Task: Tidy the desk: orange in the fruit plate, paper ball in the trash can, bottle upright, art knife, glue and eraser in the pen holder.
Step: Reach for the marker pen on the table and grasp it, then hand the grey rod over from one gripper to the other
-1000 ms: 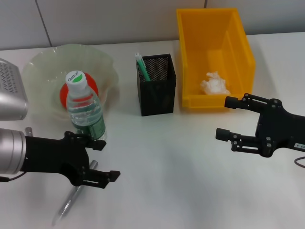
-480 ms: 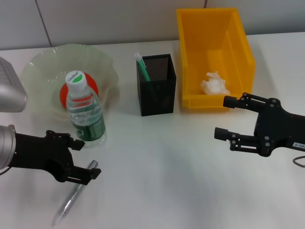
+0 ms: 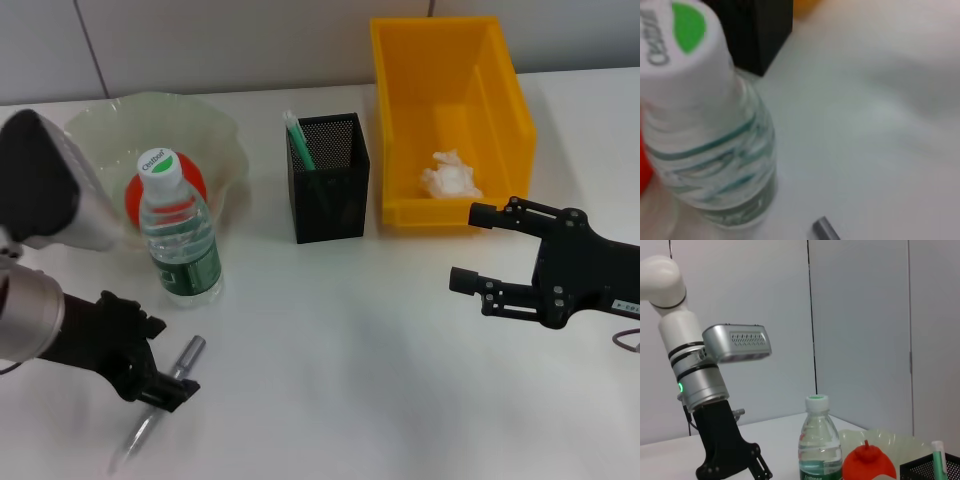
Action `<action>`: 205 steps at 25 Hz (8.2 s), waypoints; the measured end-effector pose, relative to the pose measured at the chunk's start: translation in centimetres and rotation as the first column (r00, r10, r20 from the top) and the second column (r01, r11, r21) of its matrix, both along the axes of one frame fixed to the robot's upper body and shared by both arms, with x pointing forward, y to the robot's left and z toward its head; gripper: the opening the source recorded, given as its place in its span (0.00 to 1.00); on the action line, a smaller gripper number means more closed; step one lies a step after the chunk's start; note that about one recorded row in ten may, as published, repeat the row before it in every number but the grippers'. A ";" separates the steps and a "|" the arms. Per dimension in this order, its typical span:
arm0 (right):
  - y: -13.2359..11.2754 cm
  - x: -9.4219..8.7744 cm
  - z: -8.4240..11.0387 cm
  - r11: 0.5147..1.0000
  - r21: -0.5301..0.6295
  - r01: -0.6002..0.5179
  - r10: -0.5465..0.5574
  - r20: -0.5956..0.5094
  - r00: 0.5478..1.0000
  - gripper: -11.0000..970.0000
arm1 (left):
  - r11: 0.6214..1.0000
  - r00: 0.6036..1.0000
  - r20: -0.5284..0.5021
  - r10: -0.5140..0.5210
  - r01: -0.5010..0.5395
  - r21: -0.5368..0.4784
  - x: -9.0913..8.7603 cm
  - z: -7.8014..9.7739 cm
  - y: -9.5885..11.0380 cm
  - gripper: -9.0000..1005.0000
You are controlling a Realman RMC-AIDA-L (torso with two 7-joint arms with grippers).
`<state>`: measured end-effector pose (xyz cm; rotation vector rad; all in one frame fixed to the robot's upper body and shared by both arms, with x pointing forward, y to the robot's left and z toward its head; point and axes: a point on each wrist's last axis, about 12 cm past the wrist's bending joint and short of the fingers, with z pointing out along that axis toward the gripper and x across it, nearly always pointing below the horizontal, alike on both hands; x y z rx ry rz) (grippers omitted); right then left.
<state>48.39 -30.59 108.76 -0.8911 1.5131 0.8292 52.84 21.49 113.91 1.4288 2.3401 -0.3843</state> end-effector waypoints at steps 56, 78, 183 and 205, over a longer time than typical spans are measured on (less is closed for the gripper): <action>0.3 0.0 -0.1 1.000 0.004 -0.014 0.014 -0.005 1.000 0.81 | 0.955 0.998 -0.027 -0.052 0.057 0.290 -1.4 0.7 -4.9 0.85; 0.2 0.1 -0.1 1.000 0.005 -0.003 0.003 -0.004 1.000 0.81 | 0.947 0.996 -0.016 -0.088 0.088 0.308 0.3 0.4 -6.7 0.81; 0.0 -0.3 -0.5 1.000 0.010 0.006 -0.006 -0.021 1.000 0.81 | 0.926 0.996 -0.082 -0.030 0.059 0.373 2.2 -1.5 -6.9 0.19; -0.4 -0.3 -0.5 0.999 0.012 0.030 -0.029 -0.016 0.999 0.81 | 0.957 0.990 -0.039 -0.136 0.141 0.253 0.9 1.8 -9.3 0.17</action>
